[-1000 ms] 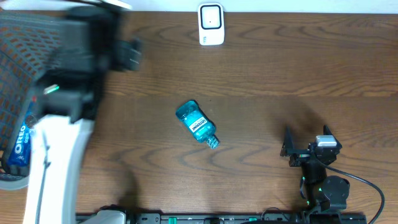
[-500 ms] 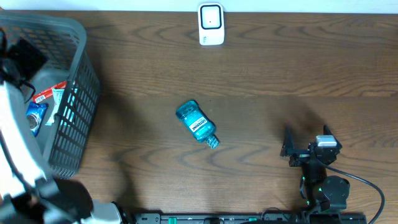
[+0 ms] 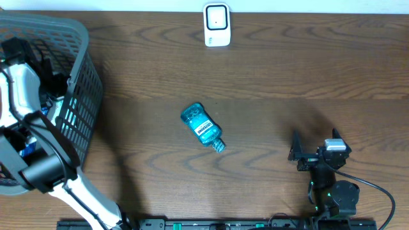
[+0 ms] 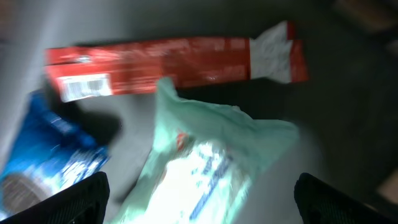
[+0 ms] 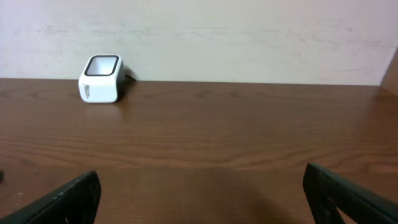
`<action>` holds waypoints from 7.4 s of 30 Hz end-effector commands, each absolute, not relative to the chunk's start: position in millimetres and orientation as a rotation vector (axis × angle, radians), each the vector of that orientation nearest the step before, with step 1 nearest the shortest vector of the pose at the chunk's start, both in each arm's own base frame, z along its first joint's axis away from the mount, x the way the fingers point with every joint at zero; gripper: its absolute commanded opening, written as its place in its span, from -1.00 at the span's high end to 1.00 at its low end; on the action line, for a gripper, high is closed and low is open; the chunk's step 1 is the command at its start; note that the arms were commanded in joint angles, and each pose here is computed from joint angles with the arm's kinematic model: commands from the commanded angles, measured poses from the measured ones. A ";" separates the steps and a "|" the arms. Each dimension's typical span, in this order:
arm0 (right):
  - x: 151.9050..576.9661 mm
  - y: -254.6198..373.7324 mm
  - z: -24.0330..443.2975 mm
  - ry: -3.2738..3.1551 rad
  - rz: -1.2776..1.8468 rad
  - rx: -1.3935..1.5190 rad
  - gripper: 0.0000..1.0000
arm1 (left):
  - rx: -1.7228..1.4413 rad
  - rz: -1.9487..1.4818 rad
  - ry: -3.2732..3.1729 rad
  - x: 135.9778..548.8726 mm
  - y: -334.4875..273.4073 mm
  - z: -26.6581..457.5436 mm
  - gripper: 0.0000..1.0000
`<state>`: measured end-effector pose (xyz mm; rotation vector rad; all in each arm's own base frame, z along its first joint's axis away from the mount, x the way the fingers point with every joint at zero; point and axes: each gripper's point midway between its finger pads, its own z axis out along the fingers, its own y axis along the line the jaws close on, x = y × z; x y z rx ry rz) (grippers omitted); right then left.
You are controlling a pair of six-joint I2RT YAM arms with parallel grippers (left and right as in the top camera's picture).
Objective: Scan the item barcode
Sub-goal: 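Reach the left gripper into the basket and grasp the green wipes pack, then carry the wipes pack out and set it right of the bottle, then reach the left gripper into the basket and grasp the blue Oreo pack, then carry the Oreo pack out and set it left of the bottle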
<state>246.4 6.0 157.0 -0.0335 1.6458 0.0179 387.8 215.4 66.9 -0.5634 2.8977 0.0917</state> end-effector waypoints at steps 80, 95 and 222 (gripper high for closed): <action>246.2 6.4 156.4 1.646 0.024 -0.025 -0.99 | 0.543 -0.442 2.841 381.3 -332.4 82.6 -0.98; 246.2 6.4 156.4 1.646 0.024 -0.025 -0.99 | -0.196 -0.151 2.169 413.4 -32.5 407.0 -0.96; 246.2 6.4 156.4 1.646 0.024 -0.025 -0.98 | -0.162 -0.120 2.957 356.6 -101.8 10.2 0.74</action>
